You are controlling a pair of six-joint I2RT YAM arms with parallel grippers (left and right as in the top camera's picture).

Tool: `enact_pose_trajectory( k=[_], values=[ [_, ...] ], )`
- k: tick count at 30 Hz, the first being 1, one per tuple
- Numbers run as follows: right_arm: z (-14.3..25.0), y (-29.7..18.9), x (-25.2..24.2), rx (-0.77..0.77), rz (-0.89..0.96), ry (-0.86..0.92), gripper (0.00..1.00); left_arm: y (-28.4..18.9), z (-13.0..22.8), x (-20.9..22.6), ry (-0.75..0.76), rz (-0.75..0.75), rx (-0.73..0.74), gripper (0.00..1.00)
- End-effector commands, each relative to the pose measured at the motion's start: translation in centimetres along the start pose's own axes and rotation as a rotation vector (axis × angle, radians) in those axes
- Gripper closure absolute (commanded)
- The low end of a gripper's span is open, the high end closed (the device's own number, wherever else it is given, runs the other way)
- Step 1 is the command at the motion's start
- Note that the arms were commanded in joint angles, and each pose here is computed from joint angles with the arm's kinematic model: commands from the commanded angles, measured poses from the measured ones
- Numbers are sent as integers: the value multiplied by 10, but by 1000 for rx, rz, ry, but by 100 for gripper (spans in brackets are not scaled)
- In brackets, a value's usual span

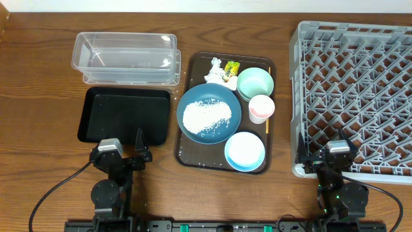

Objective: Sort waste into correct bins and load items into the dishwasher rack

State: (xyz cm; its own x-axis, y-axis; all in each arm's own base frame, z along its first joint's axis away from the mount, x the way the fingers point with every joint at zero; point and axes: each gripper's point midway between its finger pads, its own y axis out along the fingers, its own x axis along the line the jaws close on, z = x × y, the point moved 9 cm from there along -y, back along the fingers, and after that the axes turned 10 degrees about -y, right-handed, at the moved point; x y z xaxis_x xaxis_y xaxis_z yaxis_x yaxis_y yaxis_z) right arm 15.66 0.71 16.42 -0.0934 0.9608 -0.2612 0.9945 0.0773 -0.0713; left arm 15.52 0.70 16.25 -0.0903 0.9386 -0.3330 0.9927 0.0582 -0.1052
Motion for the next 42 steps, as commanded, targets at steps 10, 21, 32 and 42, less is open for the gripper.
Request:
enact_pose_trajectory(
  k=[10,21,32,42],
  values=[
    [0,0,1,-2,-2,3,1,1,11,4,18,-16,46,6],
    [0,0,1,-2,-2,3,1,1,11,4,18,-16,46,6],
    [0,0,1,-2,-2,3,1,1,8,3,17,-10,29,6],
    [0,0,1,-2,-2,3,1,-9,-21,-40,-277,449,-38,5]
  ],
)
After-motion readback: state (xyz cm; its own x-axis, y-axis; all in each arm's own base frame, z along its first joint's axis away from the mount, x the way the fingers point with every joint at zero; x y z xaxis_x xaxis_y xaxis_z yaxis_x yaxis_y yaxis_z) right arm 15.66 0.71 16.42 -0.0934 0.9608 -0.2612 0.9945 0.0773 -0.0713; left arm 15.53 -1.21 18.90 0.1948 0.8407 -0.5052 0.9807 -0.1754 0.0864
